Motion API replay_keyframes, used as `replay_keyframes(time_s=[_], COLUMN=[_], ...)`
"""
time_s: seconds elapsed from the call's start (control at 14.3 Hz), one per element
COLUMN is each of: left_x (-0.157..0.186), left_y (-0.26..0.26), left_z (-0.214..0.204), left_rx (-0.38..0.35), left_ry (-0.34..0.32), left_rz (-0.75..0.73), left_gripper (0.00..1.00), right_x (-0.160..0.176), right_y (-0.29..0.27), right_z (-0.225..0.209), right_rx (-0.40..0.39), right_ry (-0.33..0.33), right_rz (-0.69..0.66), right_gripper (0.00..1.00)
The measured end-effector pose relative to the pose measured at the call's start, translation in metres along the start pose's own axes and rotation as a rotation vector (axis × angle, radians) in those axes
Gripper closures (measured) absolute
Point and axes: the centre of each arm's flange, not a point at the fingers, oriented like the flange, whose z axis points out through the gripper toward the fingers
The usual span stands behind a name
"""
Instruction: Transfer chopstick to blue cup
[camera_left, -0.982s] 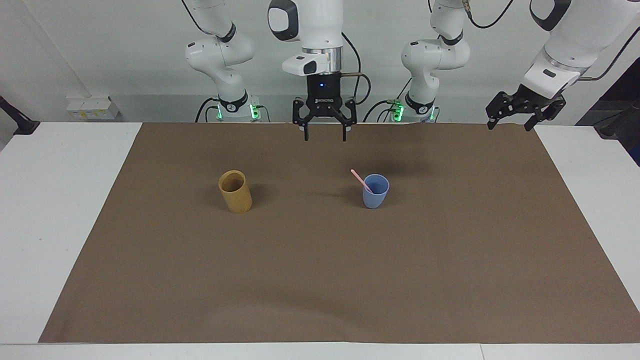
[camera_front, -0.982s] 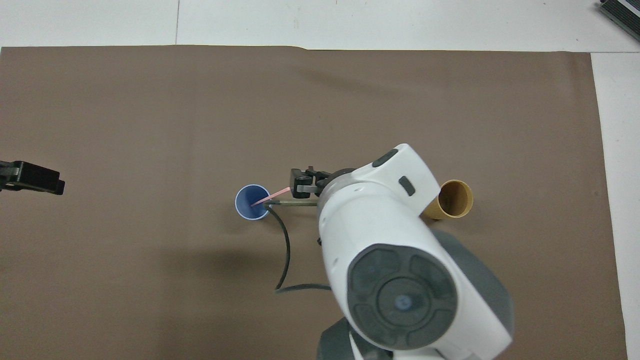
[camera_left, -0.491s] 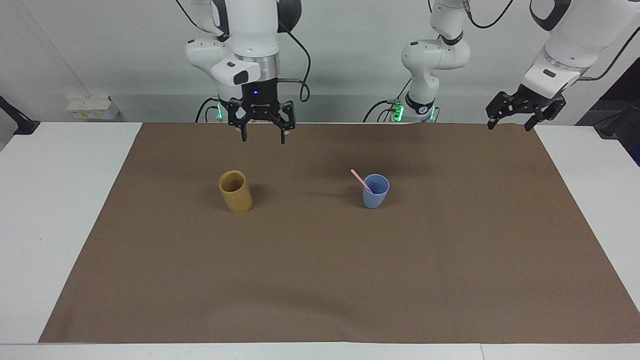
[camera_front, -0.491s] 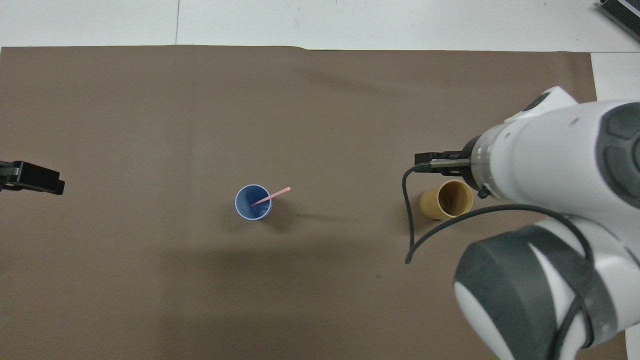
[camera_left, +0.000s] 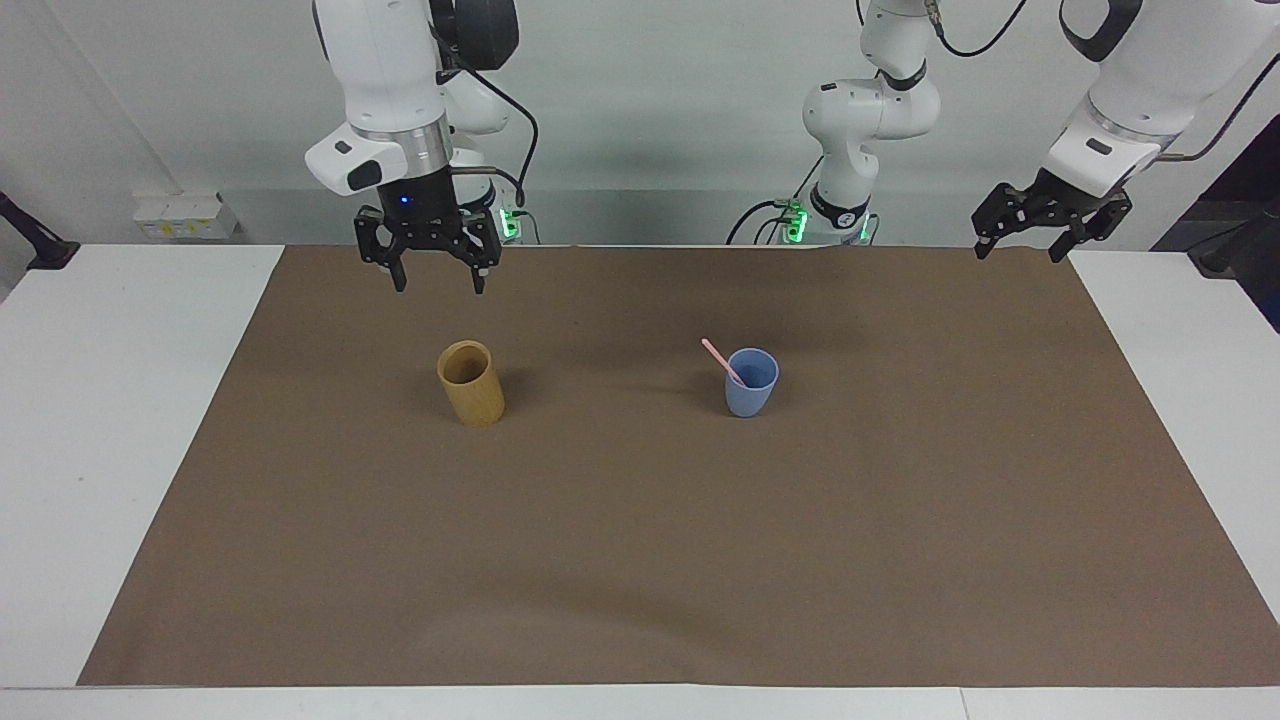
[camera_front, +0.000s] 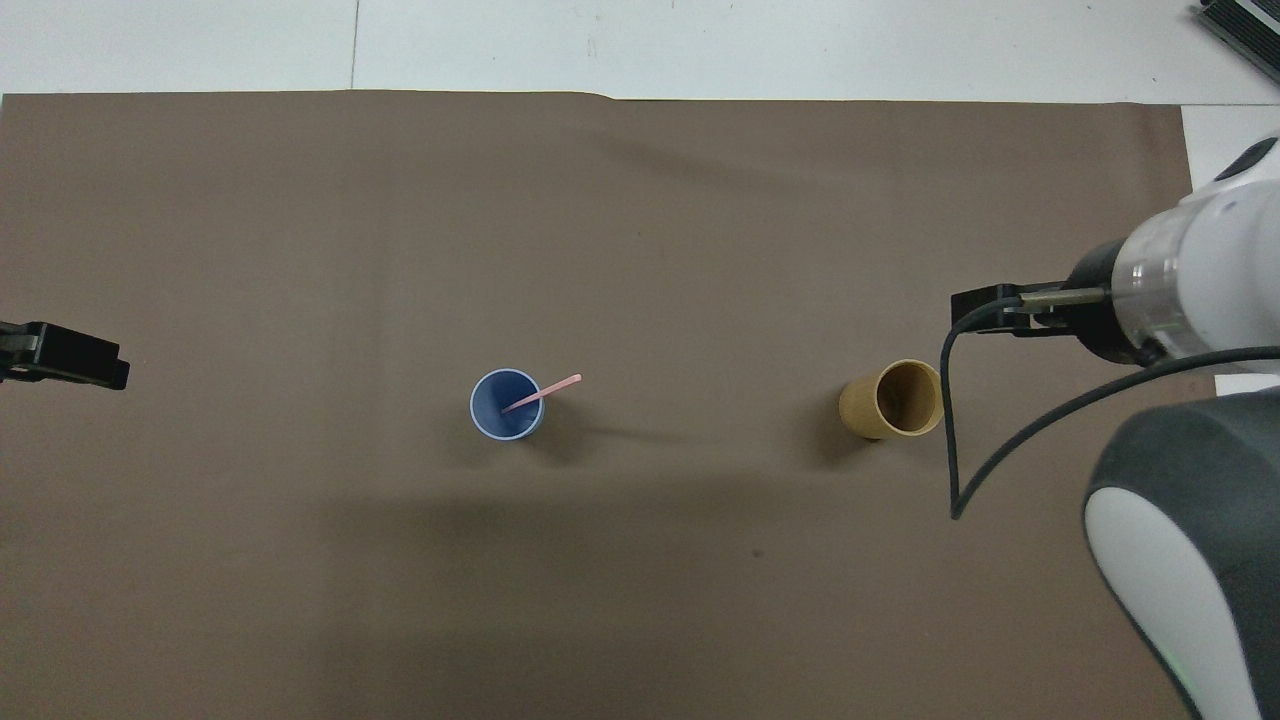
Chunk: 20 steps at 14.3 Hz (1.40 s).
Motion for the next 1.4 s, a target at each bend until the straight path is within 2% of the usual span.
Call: replay_keyframes(time_s=[0.35, 1.4], left_x=[0.000, 0.000], left_y=[0.000, 0.000], left_z=[0.000, 0.000], left_rx=[0.000, 0.000], left_ry=[0.000, 0.000], left_rz=[0.000, 0.000], left_gripper=[0.00, 0.00], right_x=[0.004, 0.006], right_y=[0.029, 0.033], right_z=[0.001, -0.001], right_rx=[-0.003, 0.003], right_ry=[-0.029, -0.031], right_rz=[0.031, 0.039], right_gripper=[0.00, 0.00])
